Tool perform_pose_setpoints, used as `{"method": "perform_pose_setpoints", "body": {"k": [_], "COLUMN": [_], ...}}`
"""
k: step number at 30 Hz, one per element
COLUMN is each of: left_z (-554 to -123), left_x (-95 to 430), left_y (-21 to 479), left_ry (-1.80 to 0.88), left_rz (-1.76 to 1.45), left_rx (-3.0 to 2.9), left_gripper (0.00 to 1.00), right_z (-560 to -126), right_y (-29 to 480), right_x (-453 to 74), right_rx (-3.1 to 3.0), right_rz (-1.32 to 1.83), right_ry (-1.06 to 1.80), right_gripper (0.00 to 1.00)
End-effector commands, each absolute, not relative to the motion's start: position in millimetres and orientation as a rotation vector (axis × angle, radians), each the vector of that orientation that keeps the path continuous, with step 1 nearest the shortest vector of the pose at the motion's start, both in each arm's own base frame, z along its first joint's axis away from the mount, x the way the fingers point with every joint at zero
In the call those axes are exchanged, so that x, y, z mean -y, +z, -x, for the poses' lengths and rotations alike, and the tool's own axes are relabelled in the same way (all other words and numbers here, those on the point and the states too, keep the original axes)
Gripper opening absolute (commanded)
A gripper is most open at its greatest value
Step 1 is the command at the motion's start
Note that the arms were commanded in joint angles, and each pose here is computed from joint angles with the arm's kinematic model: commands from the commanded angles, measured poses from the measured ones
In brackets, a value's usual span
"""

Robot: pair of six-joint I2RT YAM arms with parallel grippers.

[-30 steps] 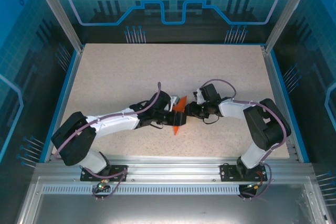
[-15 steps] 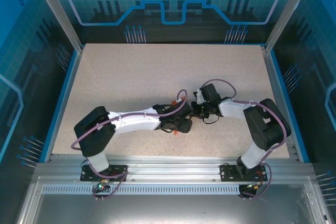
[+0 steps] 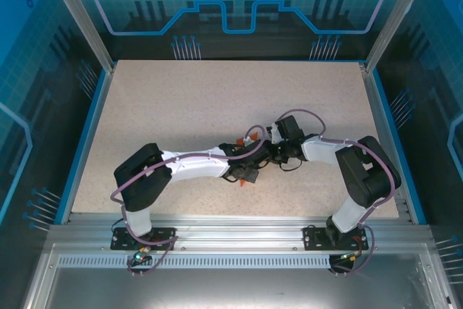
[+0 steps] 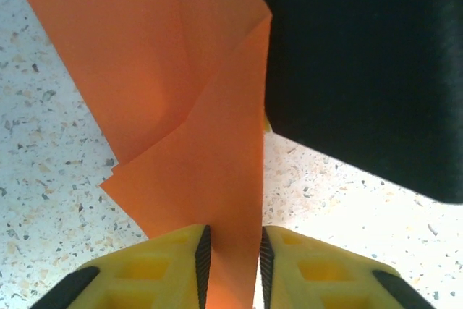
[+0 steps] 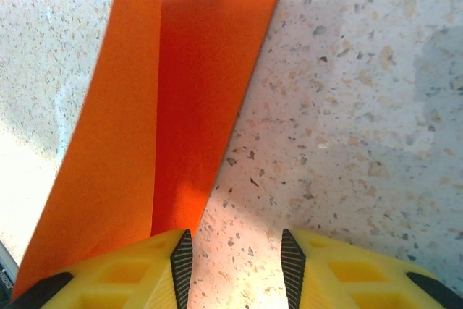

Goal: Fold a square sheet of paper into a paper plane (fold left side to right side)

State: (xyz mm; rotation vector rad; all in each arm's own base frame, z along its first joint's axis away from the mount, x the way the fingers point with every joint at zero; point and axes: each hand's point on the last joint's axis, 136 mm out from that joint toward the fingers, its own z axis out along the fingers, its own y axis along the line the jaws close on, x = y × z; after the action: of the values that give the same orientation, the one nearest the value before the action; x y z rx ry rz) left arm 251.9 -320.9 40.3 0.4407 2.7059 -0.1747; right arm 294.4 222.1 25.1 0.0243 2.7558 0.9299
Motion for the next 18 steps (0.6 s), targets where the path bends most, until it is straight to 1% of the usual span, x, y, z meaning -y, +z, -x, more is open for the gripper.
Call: {"method": "perform_pose_setpoints", "body": {"k": [1, 7, 11, 14, 18], "left_z": [-252.2, -251.0, -250.9, -251.4, -252.0], "left_x": [326.3, 329.1, 329.3, 329.0, 327.4], "left_y": [38.6, 34.9, 35.4, 37.3, 36.4], "left_ry": [-0.156, -0.174, -0.187, -0.235, -0.35], "left_rz": [-0.475, -0.473, -0.458, -0.428, -0.365], "left_rx": [-2.703, -2.714, -2.715, -2.721, -2.746], "left_gripper": [0.25, 0.17, 0.07, 0.04, 0.03], "right_z": [-293.6, -292.2, -292.1, -291.8, -291.0], "right_y": [25.9, 25.0, 25.6, 26.5, 28.2], "right_x": [-219.0, -218.8, -218.4, -217.7, -217.3], "right_rx": [-2.768, -2.774, -2.773, -2.771, -2.769], "right_rz": [-0.037, -0.038, -0.038, -0.036, -0.03], "right_ry": [0.939, 0.94, 0.937, 0.932, 0.931], "right_gripper": [0.4, 0.4, 0.4, 0.4, 0.4]}}
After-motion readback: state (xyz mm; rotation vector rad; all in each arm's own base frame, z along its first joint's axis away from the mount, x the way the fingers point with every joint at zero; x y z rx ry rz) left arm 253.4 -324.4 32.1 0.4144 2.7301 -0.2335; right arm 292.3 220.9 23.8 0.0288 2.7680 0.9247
